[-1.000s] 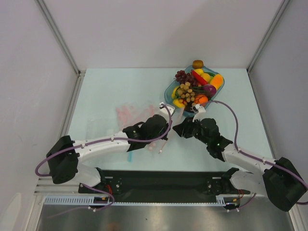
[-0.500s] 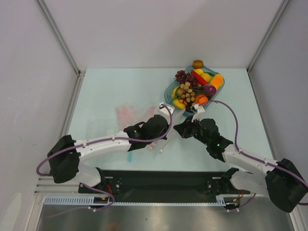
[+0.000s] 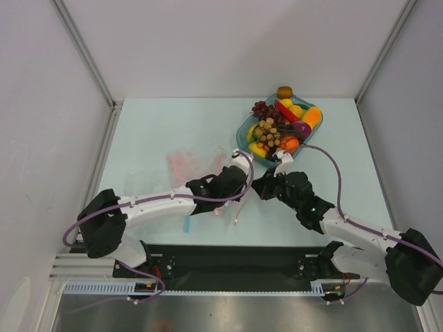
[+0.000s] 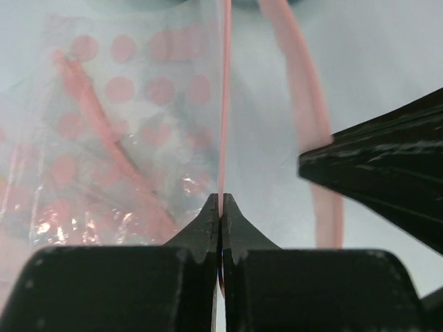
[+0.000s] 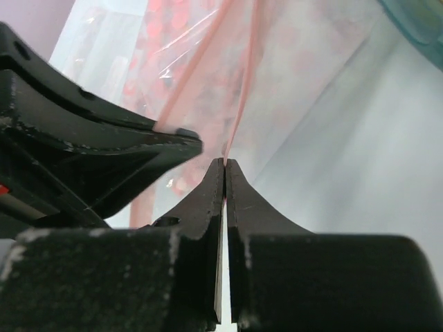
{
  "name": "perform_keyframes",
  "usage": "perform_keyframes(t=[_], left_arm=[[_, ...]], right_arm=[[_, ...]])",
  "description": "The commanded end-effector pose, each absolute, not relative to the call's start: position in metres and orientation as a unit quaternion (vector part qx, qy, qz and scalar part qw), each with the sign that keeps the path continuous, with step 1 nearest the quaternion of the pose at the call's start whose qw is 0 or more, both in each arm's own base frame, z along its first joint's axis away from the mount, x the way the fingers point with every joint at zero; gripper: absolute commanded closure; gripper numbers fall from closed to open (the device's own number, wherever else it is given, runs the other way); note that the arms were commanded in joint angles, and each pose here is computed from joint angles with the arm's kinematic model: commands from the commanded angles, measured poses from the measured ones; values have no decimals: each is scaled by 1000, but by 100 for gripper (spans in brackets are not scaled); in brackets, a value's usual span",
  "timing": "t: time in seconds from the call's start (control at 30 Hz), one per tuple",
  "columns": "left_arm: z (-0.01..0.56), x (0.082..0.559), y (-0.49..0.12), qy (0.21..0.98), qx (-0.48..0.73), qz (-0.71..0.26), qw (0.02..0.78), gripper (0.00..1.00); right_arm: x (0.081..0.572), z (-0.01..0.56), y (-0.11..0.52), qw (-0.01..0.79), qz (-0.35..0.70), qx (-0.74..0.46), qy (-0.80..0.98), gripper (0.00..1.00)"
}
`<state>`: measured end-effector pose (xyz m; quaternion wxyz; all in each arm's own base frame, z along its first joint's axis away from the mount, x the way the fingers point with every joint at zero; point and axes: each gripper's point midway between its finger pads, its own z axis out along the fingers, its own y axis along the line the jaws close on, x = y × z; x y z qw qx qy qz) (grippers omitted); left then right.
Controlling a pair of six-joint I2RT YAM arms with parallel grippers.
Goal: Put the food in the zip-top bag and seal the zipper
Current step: Open the zipper of the food storage bag.
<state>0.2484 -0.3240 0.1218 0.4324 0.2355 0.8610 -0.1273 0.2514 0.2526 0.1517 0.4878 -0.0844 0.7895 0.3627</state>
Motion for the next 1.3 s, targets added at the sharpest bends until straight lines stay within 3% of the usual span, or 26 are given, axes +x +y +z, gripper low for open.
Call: perform_keyframes(t=[0.0,0.13,0.3,0.4,0.5,0.6,0.63,0.7,0.73,0.87,1.07,1.27], left_arm=[[156,264,-307,852,195,-89,478,100],[174,270,-277,847,164,-36,504,100],[188,272,-252,843,137,3,520,100],[197,275,-239,840,121,38,527,100],[203,276,-227,840,119,74,525,100],[207,275,-215,841,114,114,517,100],[213,275,-210,834,108,133,525,100],[218,275,-206,832,104,152,524,100],[216,278,-208,831,105,161,522,100],[218,287,-232,841,125,160,502,100],[177,295,-250,845,143,178,484,100],[164,305,-254,851,147,154,480,100]], right_arm=[[271,171,244,523,331,-52,784,100],[290,151,208,521,232,29,821,100],[301,139,182,513,206,80,830,97],[300,140,186,512,221,70,827,71],[300,140,189,512,230,61,826,62],[300,142,194,513,239,42,823,45],[299,145,201,512,255,28,820,35],[292,153,217,511,289,-21,810,22],[288,159,223,513,298,-35,804,20],[286,177,210,543,291,-28,787,16],[277,198,186,586,293,-4,755,15],[283,203,145,609,248,89,748,16]])
